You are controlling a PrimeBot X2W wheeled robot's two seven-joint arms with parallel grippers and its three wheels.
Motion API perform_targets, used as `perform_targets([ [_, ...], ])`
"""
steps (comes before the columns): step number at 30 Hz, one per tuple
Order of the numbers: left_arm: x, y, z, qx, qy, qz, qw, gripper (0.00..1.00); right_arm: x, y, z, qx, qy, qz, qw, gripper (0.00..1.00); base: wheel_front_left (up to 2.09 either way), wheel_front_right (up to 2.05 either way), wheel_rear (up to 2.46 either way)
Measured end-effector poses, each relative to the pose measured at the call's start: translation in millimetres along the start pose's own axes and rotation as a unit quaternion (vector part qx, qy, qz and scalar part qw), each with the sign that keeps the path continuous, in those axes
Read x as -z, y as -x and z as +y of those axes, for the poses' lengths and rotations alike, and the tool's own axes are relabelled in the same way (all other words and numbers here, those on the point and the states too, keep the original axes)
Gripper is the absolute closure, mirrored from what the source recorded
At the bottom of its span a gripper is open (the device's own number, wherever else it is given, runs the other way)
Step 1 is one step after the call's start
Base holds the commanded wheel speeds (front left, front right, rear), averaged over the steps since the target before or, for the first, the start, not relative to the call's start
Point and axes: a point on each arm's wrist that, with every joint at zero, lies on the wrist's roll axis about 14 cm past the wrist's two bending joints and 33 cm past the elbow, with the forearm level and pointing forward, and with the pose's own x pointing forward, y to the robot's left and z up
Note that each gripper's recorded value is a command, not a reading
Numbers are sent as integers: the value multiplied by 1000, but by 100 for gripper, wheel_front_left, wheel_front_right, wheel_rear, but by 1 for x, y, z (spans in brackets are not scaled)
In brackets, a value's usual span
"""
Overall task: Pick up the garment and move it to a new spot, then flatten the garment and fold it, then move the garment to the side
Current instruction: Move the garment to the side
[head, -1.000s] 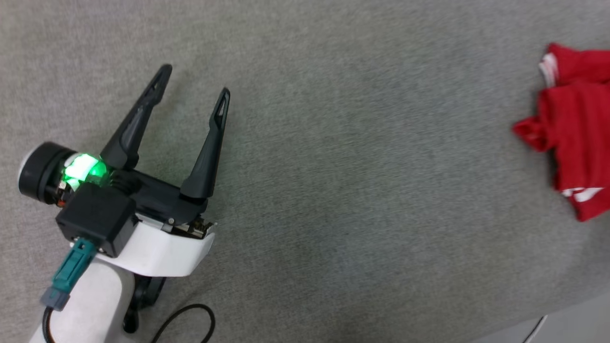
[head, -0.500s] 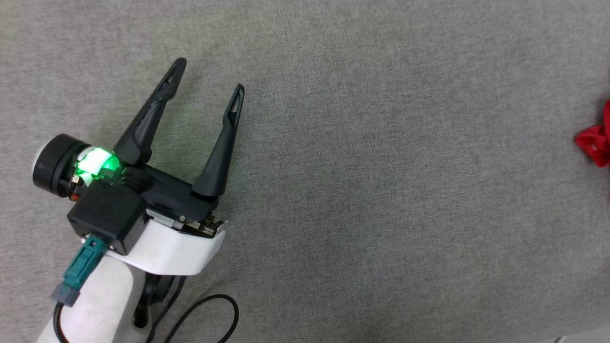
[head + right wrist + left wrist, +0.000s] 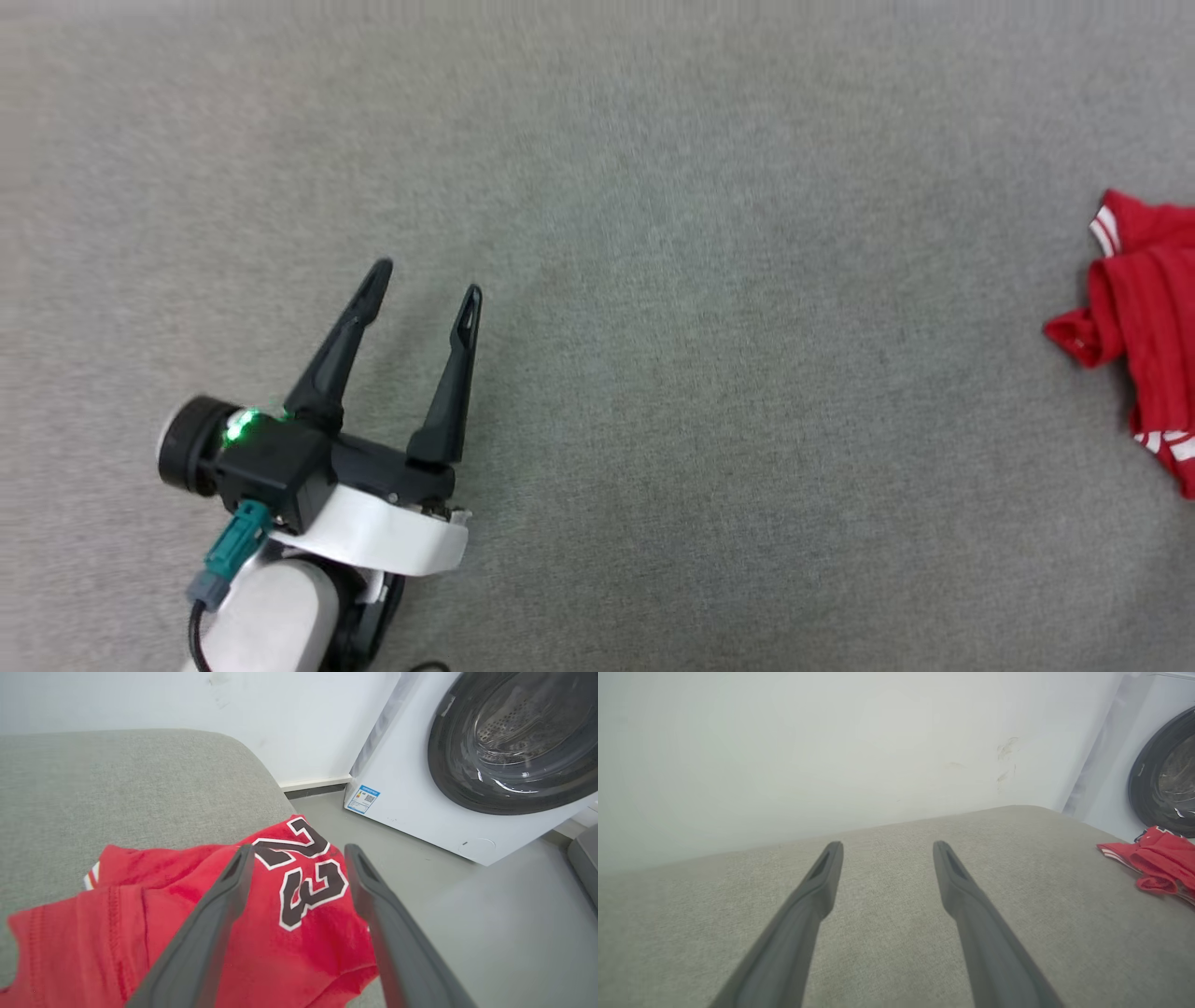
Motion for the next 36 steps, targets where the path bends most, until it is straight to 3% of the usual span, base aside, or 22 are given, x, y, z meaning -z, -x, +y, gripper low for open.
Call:
perform_targets([
  [12, -33, 56, 10, -77, -17, -5, 997, 0, -27, 73, 83, -128, -81, -86, 985, 0, 0, 0, 0],
  [22, -56, 111, 31, -153, -43, -20, 987, 0, -72, 151, 144, -243, -116, -154, 951, 0, 0, 0, 0],
  [30, -73, 149, 51, -208, -62, -35, 976, 0, -95, 204, 166, -311, -118, -186, 925, 0, 0, 0, 0],
  [36, -74, 161, 57, -220, -69, -34, 973, 0, -93, 221, 157, -316, -117, -188, 923, 0, 0, 0, 0],
])
